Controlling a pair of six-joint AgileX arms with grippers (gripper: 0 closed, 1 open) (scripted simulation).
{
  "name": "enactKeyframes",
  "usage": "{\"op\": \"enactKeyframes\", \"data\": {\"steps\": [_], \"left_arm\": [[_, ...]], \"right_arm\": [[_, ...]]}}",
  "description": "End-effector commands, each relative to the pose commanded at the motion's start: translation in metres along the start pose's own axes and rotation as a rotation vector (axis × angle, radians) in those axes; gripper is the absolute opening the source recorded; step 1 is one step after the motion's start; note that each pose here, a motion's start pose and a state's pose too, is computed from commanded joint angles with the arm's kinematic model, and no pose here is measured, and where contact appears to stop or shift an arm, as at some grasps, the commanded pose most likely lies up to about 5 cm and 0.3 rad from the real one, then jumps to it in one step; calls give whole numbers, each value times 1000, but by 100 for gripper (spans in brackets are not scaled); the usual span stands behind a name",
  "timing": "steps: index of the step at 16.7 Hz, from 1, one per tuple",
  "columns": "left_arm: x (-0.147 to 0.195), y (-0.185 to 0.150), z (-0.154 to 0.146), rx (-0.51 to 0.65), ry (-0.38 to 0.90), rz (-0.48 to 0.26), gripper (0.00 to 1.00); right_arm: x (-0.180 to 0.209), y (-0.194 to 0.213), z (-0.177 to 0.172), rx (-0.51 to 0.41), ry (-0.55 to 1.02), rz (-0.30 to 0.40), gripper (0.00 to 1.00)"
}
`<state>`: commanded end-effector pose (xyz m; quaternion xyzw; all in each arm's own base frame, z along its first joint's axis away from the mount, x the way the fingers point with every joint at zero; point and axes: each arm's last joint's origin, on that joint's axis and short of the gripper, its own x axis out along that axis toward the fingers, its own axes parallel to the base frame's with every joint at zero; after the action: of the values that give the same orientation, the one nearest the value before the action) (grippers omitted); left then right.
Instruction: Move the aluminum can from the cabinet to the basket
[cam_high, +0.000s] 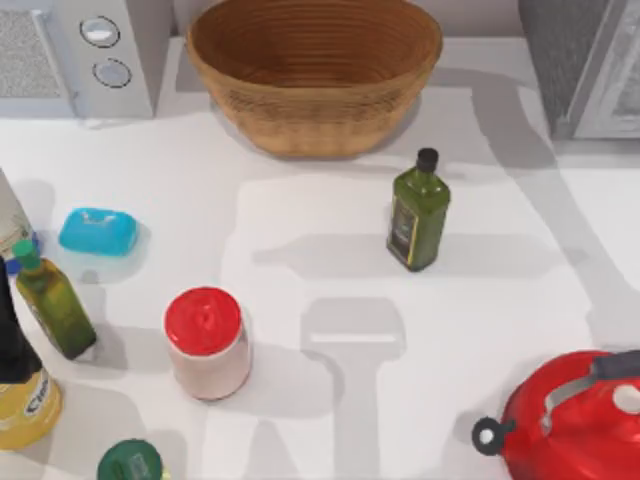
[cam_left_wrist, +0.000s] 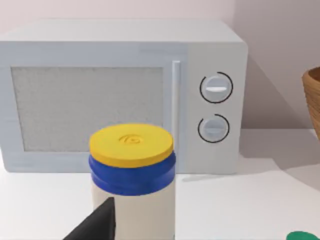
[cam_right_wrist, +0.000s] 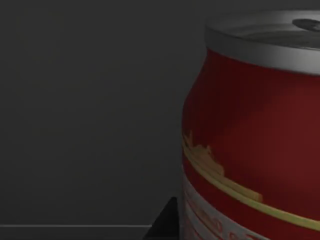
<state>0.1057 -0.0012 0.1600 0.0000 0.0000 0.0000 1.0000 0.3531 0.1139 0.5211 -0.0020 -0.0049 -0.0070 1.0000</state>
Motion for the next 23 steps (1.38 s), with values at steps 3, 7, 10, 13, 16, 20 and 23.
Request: {"op": "enactKeyframes", "data": {"steps": [3, 7, 10, 13, 16, 20, 23], "left_arm": [[0, 0, 0, 0, 0, 0, 100], [0, 0, 0, 0, 0, 0, 100], [0, 0, 0, 0, 0, 0, 100], [0, 0, 0, 0, 0, 0, 100], [0, 0, 0, 0, 0, 0, 100], [0, 0, 0, 0, 0, 0, 100], [0, 0, 0, 0, 0, 0, 100]], "right_arm": [[-54, 4, 22, 0, -2, -2, 0], [-129, -3, 44, 5, -6, 0, 0], [-150, -7, 48, 4, -2, 2, 0], [-148, -7, 46, 3, 2, 0, 0], [-151, -10, 45, 4, -1, -1, 0], [-166, -30, 32, 8, -14, -1, 0], [-183, -49, 10, 10, -22, -3, 0]]}}
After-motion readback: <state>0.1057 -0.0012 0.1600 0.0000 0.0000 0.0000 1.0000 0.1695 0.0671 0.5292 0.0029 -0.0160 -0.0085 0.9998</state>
